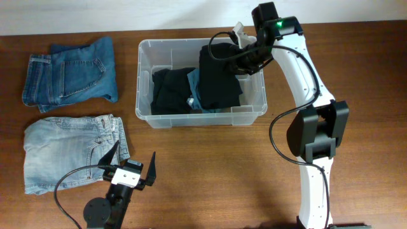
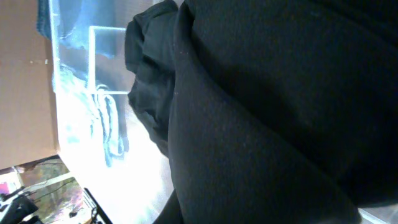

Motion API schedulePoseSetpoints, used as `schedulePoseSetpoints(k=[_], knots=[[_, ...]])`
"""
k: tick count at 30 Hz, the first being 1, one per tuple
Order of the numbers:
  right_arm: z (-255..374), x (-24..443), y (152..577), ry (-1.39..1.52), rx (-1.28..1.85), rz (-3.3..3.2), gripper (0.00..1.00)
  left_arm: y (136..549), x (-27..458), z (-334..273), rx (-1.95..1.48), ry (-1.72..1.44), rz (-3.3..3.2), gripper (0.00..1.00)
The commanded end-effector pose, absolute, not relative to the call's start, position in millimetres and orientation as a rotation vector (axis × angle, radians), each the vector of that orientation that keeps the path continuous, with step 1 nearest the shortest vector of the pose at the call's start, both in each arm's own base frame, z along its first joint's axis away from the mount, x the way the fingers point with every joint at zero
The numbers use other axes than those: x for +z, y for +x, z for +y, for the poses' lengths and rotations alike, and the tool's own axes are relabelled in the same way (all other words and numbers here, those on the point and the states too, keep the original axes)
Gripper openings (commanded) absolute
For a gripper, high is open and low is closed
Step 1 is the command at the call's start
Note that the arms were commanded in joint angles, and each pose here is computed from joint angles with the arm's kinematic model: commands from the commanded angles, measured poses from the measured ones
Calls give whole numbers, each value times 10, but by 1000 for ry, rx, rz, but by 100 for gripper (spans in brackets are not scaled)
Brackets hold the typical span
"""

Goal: Pack container
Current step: 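Carry the black garment over the container and lower it in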

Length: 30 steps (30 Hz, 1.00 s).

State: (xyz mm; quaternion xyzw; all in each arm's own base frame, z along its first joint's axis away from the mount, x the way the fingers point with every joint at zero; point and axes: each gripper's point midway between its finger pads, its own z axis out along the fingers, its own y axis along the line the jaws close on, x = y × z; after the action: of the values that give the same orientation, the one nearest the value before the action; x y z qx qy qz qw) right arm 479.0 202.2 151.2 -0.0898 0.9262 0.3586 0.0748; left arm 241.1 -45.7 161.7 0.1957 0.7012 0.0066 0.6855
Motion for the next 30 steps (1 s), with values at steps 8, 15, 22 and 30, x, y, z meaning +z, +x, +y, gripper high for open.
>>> schedulePoseSetpoints(k=[8,15,22,30], knots=[[1688,1241,4854,-138,759,2897,51,2410,1604,-445,26,443,1573,99],[1584,1196,4900,-128,655,2903,99,2410,1604,-445,27,444,1573,99],[1582,1539,4964,-194,635,2830,98,2410,1604,-445,26,443,1573,99],[1470,1786,4886,-257,384,2833,94,2410,1604,-445,26,443,1573,99]])
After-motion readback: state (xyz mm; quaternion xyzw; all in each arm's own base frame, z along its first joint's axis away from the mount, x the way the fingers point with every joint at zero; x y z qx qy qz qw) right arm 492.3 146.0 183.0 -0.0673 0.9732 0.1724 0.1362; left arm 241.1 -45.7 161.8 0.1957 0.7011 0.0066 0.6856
